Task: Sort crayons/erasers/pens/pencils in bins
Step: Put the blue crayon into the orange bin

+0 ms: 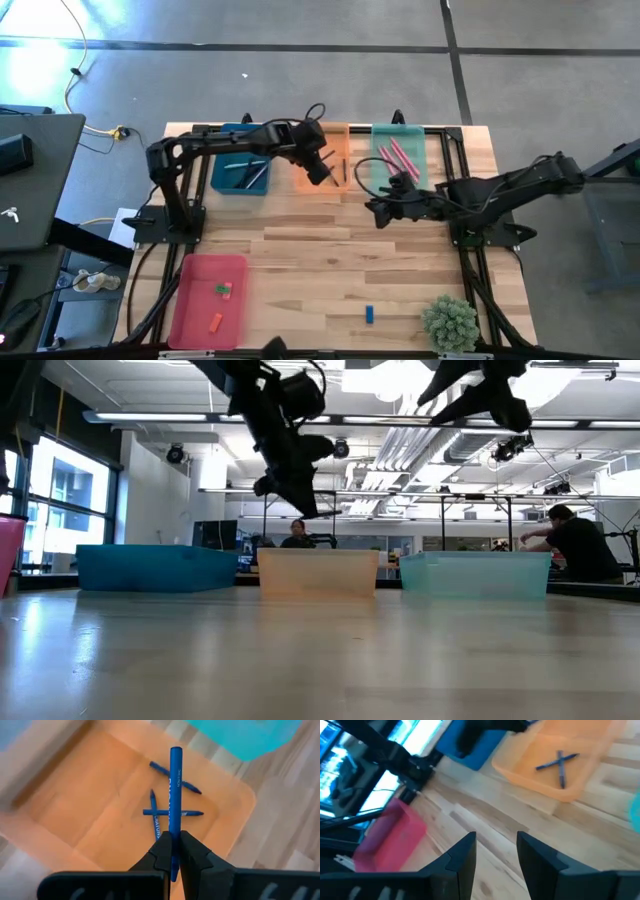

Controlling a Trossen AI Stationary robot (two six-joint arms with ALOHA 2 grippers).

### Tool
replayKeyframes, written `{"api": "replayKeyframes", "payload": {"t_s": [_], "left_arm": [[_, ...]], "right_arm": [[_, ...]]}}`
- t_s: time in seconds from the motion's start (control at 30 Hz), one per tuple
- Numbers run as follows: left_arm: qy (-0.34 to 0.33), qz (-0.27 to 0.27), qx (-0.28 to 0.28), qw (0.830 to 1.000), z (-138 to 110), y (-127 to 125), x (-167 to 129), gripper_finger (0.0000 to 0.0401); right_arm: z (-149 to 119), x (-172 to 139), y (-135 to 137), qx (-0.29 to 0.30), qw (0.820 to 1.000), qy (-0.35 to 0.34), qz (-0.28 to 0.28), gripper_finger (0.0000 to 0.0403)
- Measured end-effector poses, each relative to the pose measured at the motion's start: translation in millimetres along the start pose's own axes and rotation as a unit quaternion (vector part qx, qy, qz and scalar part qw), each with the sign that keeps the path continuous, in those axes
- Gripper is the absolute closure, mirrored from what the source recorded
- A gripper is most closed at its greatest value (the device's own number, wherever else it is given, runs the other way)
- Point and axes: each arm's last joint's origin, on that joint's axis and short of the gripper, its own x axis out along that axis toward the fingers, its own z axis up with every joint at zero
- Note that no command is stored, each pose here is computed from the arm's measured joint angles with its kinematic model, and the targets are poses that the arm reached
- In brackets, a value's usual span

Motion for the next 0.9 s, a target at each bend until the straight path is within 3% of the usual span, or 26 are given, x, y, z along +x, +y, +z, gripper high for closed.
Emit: {"api": "replayKeyframes", "payload": {"t_s": [0.23,0.57,0.9], "left_arm": [[0.066,-0.021,0.019,0.997,-10,10,33,0.0400],[0.104,-0.041,0.038,0.993,-18,20,59,0.0400],[0.134,-0.050,0.046,0.989,-27,22,77,0.0400]], "right_arm": [[-4,19,28,-0.036,0.999,0.007,0.021,0.0269],[5,31,73,-0.099,0.991,0.063,-0.057,0.0269],[-38,52,97,-0.018,0.986,0.135,-0.100,0.0269]]}}
